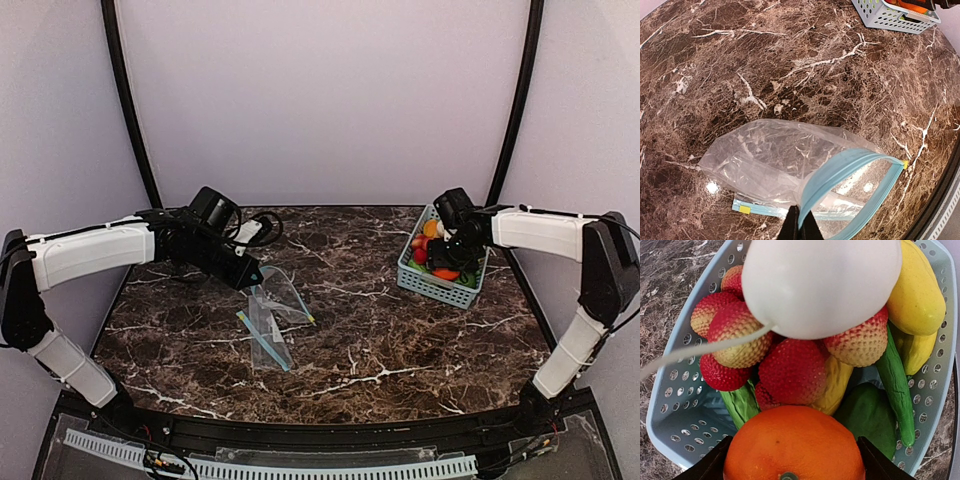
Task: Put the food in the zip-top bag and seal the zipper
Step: Pick up the fake fruit from the bin.
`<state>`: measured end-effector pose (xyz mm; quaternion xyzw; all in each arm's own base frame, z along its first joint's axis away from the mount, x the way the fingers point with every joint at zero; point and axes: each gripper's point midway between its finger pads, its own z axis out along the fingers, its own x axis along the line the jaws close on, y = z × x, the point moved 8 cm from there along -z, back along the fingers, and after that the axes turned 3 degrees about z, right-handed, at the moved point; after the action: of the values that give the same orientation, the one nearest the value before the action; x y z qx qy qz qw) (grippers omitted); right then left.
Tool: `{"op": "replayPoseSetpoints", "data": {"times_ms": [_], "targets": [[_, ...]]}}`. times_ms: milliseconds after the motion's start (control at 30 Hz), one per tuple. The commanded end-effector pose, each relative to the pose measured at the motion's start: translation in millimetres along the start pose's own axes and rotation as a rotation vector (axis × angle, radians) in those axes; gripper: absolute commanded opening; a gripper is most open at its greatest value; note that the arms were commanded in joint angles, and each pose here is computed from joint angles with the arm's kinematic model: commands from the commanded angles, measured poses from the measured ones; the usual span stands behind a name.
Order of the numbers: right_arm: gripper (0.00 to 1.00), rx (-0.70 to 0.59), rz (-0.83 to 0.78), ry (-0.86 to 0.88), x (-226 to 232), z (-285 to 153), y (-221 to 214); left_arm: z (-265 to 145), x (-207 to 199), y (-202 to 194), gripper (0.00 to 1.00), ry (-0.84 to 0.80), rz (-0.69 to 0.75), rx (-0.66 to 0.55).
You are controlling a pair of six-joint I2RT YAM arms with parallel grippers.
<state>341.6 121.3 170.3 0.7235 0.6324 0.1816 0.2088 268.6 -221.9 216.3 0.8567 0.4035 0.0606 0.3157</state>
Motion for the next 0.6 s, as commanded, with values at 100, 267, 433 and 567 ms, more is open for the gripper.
{"op": "replayPoseSetpoints", "data": {"times_ms": [100, 267, 433, 567], "targets": [[0.69, -0.021, 0.016, 0.019, 2.3, 0.3, 6.4, -5.7, 0.4, -1.8, 0.01, -0.004, -0.009, -0.007], [0.63, -0.029, 0.017, 0.024, 1.6, -3.1, 7.1, -4.7, 0.5, -2.0, 0.01, -0.006, -0.008, -0.004], [0.59, -0.085, 0.015, 0.062, -1.1, -30.4, 15.0, -3.1, 0.0, -3.1, 0.01, -0.013, -0.013, 0.001], [0.58, -0.164, -0.017, 0.167, 2.7, -71.6, 19.4, -1.7, -1.2, -2.8, 0.01, -0.027, -0.016, 0.001]]}}
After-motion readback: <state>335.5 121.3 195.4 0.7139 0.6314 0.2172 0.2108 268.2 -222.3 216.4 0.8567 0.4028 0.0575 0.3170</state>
